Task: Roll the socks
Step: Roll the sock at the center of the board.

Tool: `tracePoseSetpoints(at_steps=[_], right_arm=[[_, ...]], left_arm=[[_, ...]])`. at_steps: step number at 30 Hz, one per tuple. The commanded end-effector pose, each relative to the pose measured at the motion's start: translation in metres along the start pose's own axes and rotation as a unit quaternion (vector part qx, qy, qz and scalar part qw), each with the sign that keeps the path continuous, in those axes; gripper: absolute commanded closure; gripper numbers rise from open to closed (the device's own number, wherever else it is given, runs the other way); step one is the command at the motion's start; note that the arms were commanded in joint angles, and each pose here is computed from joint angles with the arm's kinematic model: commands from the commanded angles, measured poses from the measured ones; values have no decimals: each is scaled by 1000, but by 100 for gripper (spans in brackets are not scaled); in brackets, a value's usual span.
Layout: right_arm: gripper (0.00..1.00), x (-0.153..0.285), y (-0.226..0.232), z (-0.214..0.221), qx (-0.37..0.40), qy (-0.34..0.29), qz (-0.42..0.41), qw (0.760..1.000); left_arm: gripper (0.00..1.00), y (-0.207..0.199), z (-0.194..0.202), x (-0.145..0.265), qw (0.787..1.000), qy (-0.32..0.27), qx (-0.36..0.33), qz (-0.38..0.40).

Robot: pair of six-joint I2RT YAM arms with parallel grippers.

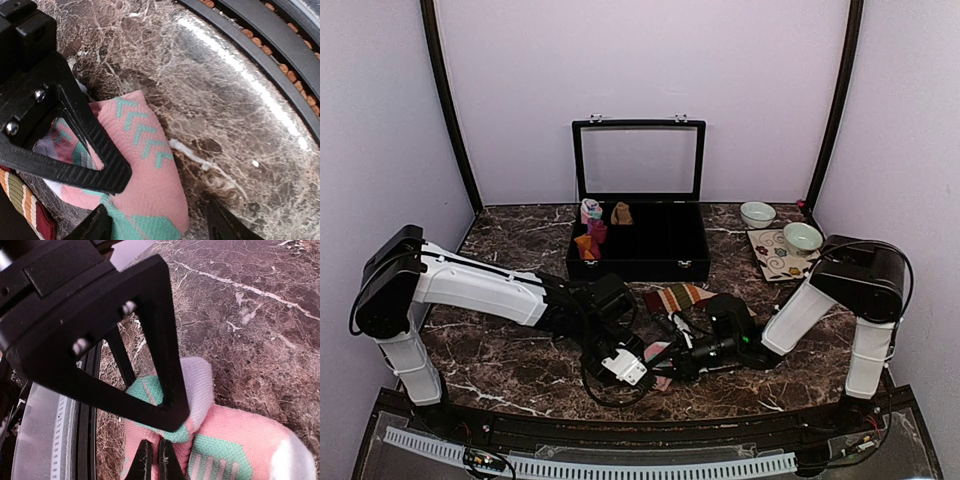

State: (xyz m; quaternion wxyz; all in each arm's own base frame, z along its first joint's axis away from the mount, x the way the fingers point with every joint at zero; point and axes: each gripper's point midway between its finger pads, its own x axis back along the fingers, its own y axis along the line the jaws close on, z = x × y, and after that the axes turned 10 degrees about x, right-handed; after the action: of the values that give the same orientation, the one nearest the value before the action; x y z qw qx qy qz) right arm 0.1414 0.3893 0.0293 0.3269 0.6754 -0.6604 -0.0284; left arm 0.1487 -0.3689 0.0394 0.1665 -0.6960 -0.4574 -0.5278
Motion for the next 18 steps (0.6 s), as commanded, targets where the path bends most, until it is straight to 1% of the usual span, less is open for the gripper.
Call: tracePoseSetpoints(at_steps=[1,2,7,9,10,12,14,15,17,18], right_arm=[[100,15,-34,102,-129,148,84,977],[100,15,-34,101,-130,147,84,977],[100,18,-34,101,-135,146,85,976],[100,18,-33,102,-138,148,83,976],[100,18,-34,103,-139,149,83,975],[100,18,-35,106,-145,152,84,974],[100,19,-36,111,-150,157,86,972],[100,19,-37,111,-152,158,86,972],[100,20,-38,108,-152,153,89,972],[100,20,-38,105,-150,151,91,973]], left_arm=[[34,-15,11,-17,1000,18,-9,18],[35,-16,13,-19,1000,20,-9,19],[49,-21,23,-26,999,36,-12,19],[51,-17,24,-27,999,35,-6,3],[51,-14,22,-25,999,32,-2,-8],[45,-9,19,-20,999,27,8,-21],[45,-10,17,-16,999,26,17,-17],[50,-12,17,-14,999,24,19,-14],[70,-16,17,-13,1000,22,19,-5],[77,-18,16,-14,1000,21,21,1]])
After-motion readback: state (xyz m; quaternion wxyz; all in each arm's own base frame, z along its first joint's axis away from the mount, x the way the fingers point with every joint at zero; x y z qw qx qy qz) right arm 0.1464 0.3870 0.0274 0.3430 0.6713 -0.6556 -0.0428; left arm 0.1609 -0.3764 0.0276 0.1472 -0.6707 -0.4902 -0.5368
